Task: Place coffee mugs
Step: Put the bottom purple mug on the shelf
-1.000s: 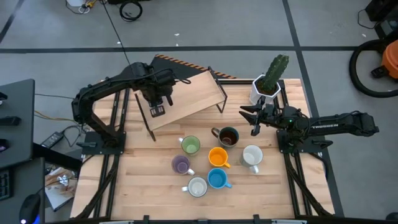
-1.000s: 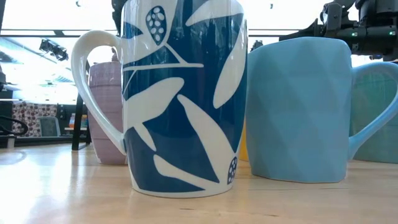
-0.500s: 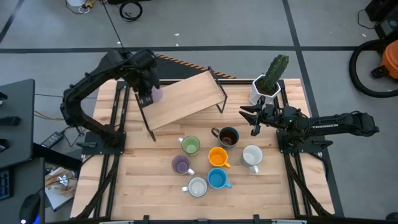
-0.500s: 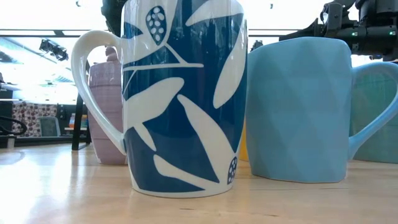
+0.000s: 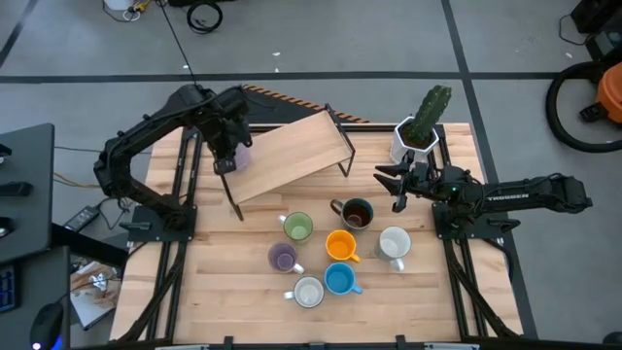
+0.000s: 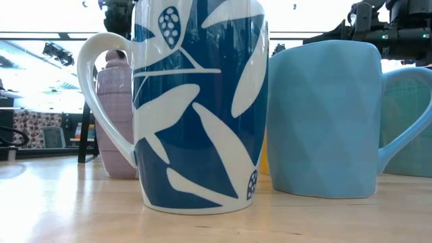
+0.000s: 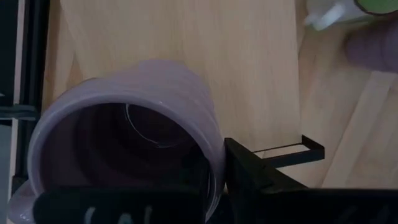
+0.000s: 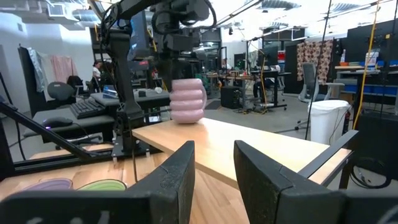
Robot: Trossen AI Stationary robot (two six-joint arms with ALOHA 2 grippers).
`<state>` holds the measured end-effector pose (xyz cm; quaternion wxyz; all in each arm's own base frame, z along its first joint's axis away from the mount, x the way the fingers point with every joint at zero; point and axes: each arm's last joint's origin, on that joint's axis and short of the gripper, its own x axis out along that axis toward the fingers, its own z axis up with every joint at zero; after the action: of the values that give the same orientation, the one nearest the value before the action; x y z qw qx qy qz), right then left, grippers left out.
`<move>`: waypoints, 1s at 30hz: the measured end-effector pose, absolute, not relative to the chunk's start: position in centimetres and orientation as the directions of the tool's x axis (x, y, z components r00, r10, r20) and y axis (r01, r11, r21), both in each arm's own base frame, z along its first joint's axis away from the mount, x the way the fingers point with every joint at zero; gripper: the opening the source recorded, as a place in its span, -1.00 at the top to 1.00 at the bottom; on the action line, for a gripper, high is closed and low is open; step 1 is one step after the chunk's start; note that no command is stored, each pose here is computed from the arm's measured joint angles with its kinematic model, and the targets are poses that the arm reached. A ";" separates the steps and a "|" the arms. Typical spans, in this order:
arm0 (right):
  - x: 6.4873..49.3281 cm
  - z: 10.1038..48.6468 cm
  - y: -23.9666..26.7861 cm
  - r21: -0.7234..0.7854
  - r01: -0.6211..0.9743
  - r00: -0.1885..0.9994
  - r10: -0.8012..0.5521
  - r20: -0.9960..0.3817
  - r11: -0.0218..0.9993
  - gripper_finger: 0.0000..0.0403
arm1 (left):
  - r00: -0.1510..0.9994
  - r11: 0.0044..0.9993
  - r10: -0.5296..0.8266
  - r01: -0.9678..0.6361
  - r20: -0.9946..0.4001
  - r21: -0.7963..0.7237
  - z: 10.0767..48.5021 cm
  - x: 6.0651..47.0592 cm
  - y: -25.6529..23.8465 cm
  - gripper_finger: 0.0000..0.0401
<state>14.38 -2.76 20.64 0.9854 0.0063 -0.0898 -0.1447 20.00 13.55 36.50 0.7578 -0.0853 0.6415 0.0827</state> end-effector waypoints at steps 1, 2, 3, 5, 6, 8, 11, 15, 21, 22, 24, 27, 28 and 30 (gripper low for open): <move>14.4 20.6 -2.8 0.038 0.284 0.942 -0.286 0.176 0.958 0.42 | 0.162 0.972 0.016 -0.233 -0.987 -0.022 36.5 20.0 13.5 0.78; 14.4 20.6 -2.8 0.038 0.284 0.942 -0.286 0.176 0.958 0.42 | 0.162 0.972 0.016 -0.232 -0.987 -0.022 36.5 20.0 13.5 0.78; 14.4 20.6 -2.8 0.038 0.284 0.942 -0.286 0.176 0.958 0.42 | 0.163 0.973 0.017 -0.232 -0.986 -0.021 36.5 20.0 13.5 0.78; 14.4 20.6 -2.8 0.038 0.284 0.942 -0.286 0.176 0.958 0.42 | 0.165 0.975 0.023 -0.222 -0.986 -0.015 36.6 19.8 13.5 0.78; 14.4 20.6 -2.8 0.038 0.284 0.942 -0.286 0.176 0.958 0.42 | 0.163 0.977 0.028 -0.211 -0.986 -0.007 36.7 19.7 13.5 0.78; 14.4 20.6 -2.8 0.038 0.283 0.942 -0.286 0.176 0.958 0.42 | 0.155 0.979 0.055 -0.200 -0.986 0.023 36.8 19.5 13.5 0.78; 14.4 20.6 -2.7 0.038 0.283 0.942 -0.285 0.175 0.958 0.42 | 0.144 0.977 0.078 -0.208 -0.987 0.047 37.0 19.3 13.4 0.75; 14.4 20.7 -2.7 0.038 0.282 0.942 -0.285 0.177 0.959 0.42 | 0.133 0.969 0.092 -0.239 -0.987 0.059 36.9 19.4 13.5 0.74; 14.4 20.7 -2.7 0.046 0.281 0.942 -0.285 0.178 0.959 0.42 | 0.121 0.962 0.108 -0.263 -0.987 0.073 36.9 19.4 13.6 0.76; 14.4 20.7 -2.7 0.046 0.281 0.942 -0.285 0.178 0.959 0.42 | 0.121 0.961 0.108 -0.268 -0.987 0.072 36.9 19.4 13.6 0.76; 14.4 20.7 -2.7 0.046 0.281 0.942 -0.285 0.179 0.959 0.42 | 0.123 0.956 0.106 -0.286 -0.987 0.067 36.9 19.4 13.6 0.76; 14.4 20.7 -2.7 0.046 0.281 0.942 -0.285 0.180 0.959 0.42 | 0.130 0.957 0.093 -0.284 -0.987 0.053 36.9 19.4 13.5 0.76; 14.4 20.7 -2.7 0.046 0.281 0.942 -0.285 0.180 0.959 0.42 | 0.130 0.958 0.093 -0.284 -0.987 0.052 36.9 19.4 13.5 0.76; 14.4 20.7 -2.7 0.046 0.281 0.942 -0.285 0.180 0.959 0.42 | 0.130 0.957 0.093 -0.284 -0.987 0.053 36.9 19.4 13.5 0.76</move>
<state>14.38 -2.74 20.69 0.9853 0.0098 -0.0926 -0.1435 19.41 13.54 36.85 0.7480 -0.0736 0.6475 0.1259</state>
